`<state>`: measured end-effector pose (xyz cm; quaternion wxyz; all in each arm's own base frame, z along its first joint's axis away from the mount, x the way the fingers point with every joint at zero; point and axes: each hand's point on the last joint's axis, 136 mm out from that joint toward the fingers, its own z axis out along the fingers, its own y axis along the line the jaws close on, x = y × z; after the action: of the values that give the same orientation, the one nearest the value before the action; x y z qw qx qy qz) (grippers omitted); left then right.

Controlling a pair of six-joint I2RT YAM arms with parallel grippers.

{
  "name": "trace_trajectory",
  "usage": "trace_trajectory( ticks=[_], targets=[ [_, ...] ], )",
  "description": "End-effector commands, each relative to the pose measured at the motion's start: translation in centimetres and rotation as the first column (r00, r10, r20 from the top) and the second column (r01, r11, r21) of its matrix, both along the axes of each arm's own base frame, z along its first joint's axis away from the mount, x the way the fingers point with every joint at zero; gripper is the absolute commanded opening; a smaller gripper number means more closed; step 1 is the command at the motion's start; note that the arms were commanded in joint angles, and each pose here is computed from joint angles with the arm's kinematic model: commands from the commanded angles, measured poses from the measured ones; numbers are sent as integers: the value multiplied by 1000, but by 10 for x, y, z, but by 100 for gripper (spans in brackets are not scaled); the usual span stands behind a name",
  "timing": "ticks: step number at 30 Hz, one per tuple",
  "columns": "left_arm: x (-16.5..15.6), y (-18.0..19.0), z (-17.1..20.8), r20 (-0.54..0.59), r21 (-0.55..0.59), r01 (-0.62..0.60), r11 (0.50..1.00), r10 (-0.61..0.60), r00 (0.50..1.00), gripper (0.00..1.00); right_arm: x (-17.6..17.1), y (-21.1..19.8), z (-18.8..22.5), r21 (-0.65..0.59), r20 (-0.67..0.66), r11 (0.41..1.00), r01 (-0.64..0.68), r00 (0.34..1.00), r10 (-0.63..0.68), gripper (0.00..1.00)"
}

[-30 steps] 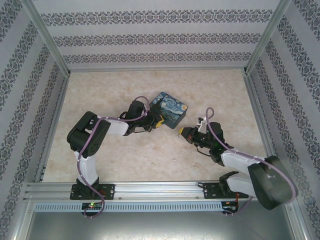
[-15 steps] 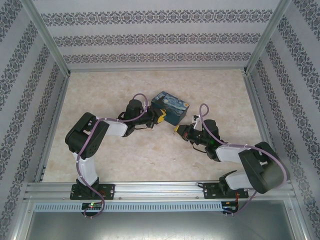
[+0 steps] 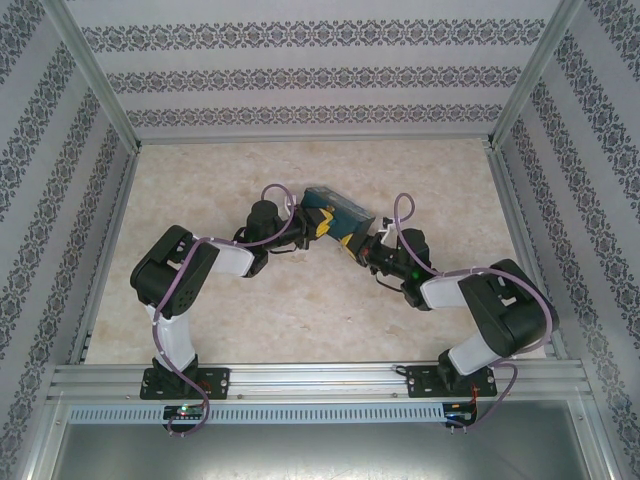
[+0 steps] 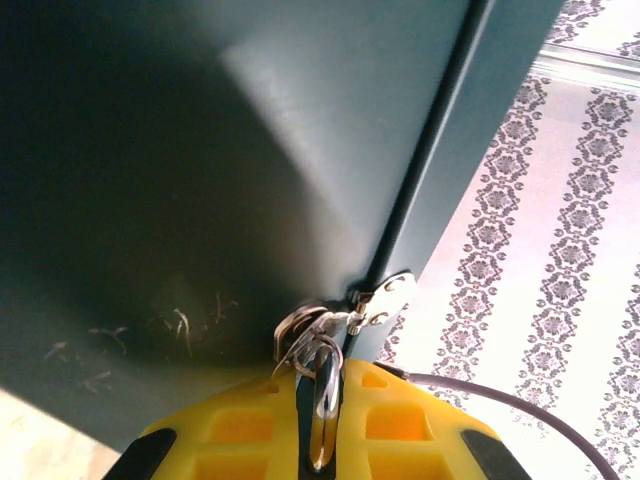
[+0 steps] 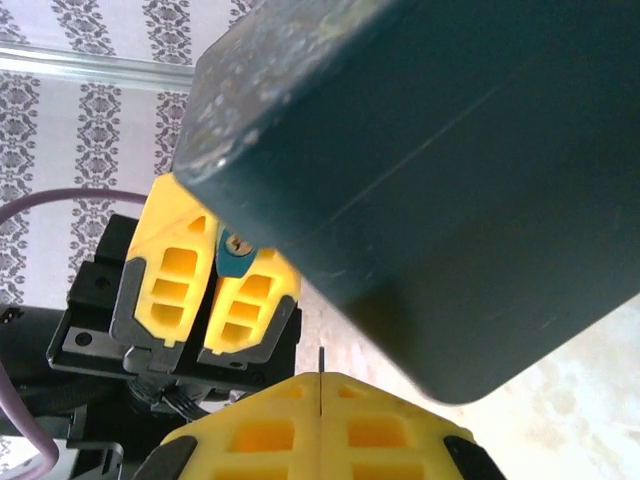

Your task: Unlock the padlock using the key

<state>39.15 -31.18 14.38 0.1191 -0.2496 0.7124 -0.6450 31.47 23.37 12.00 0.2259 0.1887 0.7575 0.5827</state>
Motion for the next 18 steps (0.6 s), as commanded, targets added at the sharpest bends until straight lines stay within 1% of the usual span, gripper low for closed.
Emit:
trace_trajectory(
  ticks=[1,6,12,18],
  targets=[
    [2,-4,12,69,-43,-2,999,5,998,0,11,5,16,45,46,999,24,999,-26,0],
    [-2,-5,-11,42,-13,4,1000,-4,999,0,12,7,12,48,37,998,32,999,-33,0],
    [-17,2,-44,-4,10,-7,1000,7,1000,0,4,10,10,48,35,999,14,999,-16,0],
    [-17,-2,-39,22,1,-4,1000,4,1000,0,0,10,-2,35,13,999,11,1000,-11,0]
  ],
)
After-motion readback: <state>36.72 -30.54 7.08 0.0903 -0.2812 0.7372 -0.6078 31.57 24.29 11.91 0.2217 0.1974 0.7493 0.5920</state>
